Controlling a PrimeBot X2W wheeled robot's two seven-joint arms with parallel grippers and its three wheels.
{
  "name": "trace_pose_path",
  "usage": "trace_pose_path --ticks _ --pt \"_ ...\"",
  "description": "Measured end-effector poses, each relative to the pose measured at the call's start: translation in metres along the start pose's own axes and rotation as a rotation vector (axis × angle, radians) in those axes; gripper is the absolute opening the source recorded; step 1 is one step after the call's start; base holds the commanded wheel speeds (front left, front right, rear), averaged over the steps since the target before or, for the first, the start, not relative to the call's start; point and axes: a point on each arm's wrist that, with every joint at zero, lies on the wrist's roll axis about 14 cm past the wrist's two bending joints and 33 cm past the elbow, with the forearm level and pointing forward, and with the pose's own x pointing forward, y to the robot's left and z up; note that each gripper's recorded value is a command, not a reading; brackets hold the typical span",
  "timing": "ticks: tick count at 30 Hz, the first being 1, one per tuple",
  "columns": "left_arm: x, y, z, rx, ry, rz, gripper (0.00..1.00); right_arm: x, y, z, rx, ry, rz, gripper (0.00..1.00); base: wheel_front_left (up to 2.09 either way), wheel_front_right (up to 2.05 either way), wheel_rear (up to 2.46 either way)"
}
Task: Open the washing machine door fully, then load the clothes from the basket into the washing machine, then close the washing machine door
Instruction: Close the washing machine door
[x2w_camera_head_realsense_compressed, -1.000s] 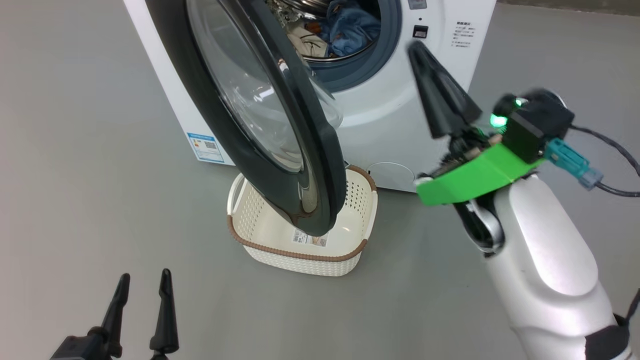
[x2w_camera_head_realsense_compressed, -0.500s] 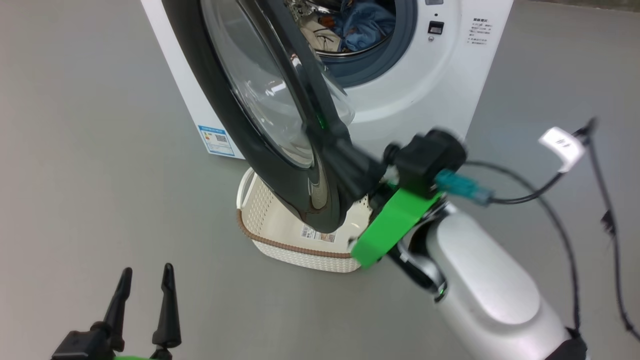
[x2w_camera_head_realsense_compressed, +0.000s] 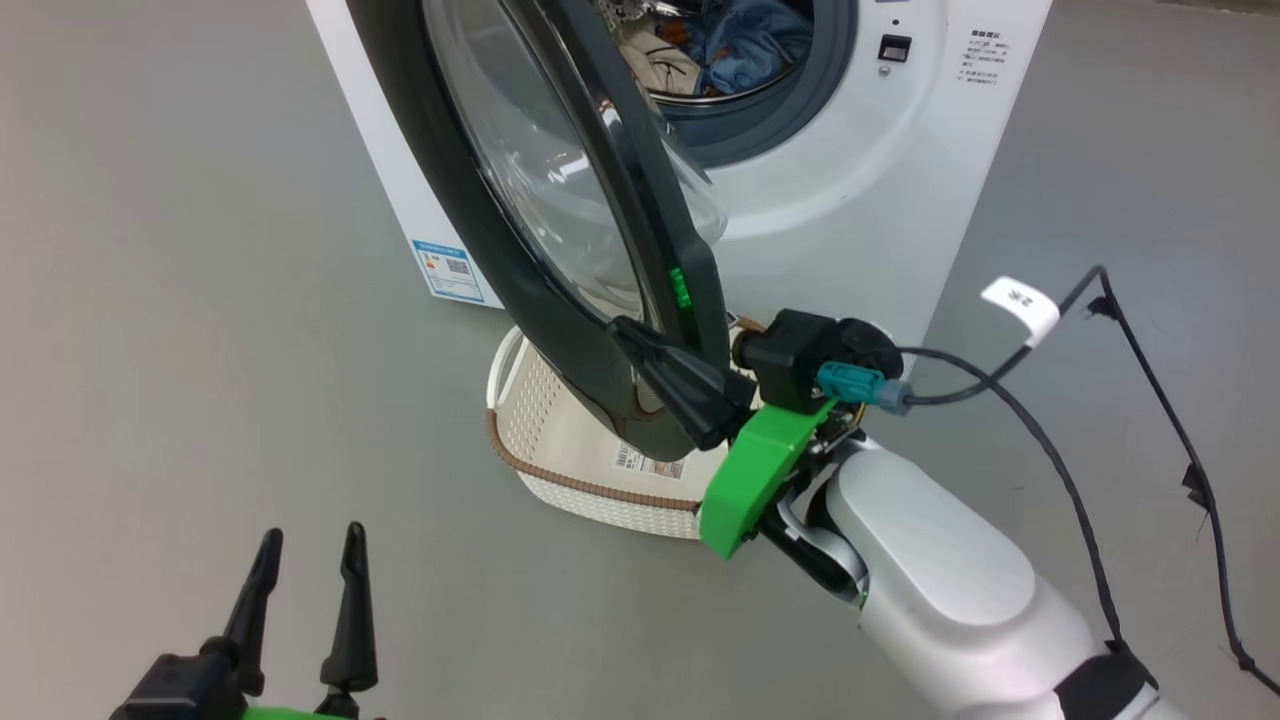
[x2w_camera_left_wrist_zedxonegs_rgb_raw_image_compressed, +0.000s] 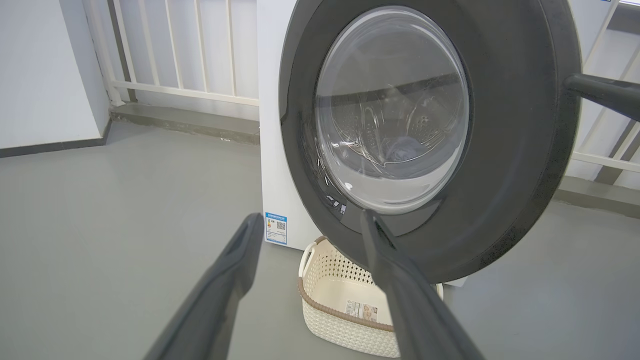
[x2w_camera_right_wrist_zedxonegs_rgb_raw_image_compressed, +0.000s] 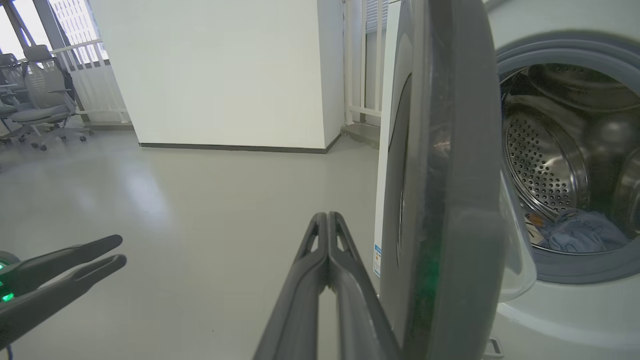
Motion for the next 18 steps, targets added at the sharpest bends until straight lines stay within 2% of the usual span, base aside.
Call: trace_pose_path --ticks 18 --pt "0.003 -0.002 -0.006 0.002 0.019 -0.004 1.0 0.01 -0.034 -0.006 -0.002 0.017 -0.067 0.0 0.0 0.0 0.0"
